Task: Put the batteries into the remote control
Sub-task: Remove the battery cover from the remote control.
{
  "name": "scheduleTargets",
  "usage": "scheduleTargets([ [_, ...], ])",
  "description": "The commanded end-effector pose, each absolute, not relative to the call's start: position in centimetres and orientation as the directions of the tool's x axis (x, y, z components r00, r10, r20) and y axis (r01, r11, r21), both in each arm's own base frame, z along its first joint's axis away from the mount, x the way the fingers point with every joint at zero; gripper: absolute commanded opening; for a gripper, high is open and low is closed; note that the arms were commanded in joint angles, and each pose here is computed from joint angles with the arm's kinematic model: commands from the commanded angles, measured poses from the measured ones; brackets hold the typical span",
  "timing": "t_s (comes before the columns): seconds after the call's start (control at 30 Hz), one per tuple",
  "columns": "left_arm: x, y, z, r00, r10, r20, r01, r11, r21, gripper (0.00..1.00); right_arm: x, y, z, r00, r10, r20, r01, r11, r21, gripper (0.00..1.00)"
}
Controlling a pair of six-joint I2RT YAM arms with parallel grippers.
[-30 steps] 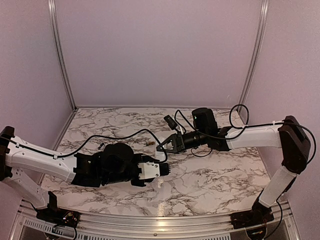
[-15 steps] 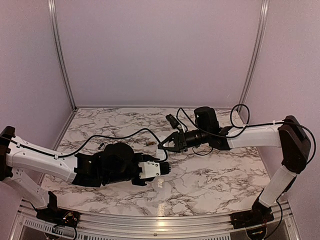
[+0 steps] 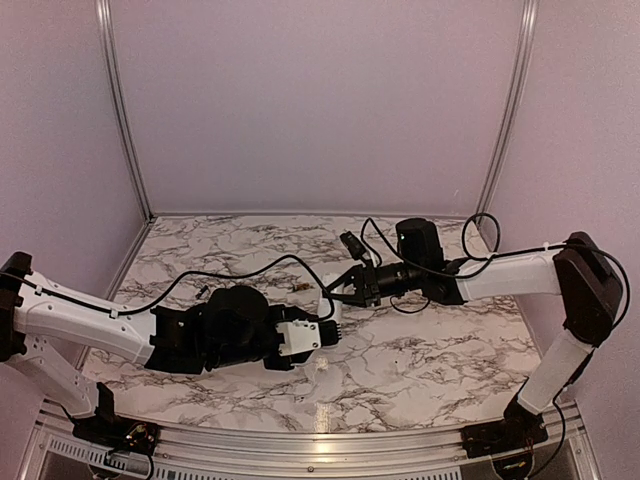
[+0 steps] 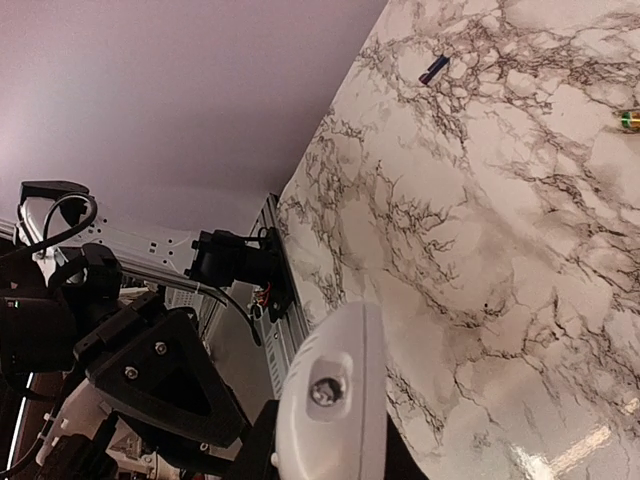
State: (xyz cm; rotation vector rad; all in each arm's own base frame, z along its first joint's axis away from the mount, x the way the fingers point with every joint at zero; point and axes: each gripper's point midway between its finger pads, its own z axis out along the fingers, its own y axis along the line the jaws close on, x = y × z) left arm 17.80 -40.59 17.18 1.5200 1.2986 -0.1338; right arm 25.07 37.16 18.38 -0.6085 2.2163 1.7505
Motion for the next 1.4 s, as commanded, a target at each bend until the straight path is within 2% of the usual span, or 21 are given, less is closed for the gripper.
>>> scheduleTargets([
  [0.0, 18.8, -39.8, 19.1, 0.361, 0.612, -0.704, 0.739, 0.272, 0.616, 0.45, 25.7, 36.6, 18.5, -0.880, -0.147, -0.452, -0.474, 0.193, 0.859, 0.00],
  [0.23, 18.0, -40.5, 18.2, 0.379, 0.603, -0.702, 0.770, 0.215, 0.601, 0.50, 25.8, 36.7, 17.9, -0.890, -0.148, -0.431, -0.454, 0.203, 0.867, 0.00],
  [0.63, 18.0, -41.7, 16.8, 0.382, 0.623, -0.683, 0.789, 0.165, 0.592, 0.51, 24.8, 37.6, 18.2, -0.882, -0.181, -0.434, -0.463, 0.177, 0.868, 0.00],
  [1.13, 19.1, -41.4, 16.9, 0.366, 0.648, -0.667, 0.767, 0.196, 0.611, 0.49, 23.7, 38.6, 18.5, -0.872, -0.217, -0.439, -0.474, 0.147, 0.868, 0.00],
  [1.37, 18.5, -41.6, 18.8, 0.384, 0.621, -0.683, 0.771, 0.191, 0.607, 0.49, 24.0, 38.3, 17.7, -0.879, -0.213, -0.426, -0.462, 0.164, 0.871, 0.00],
])
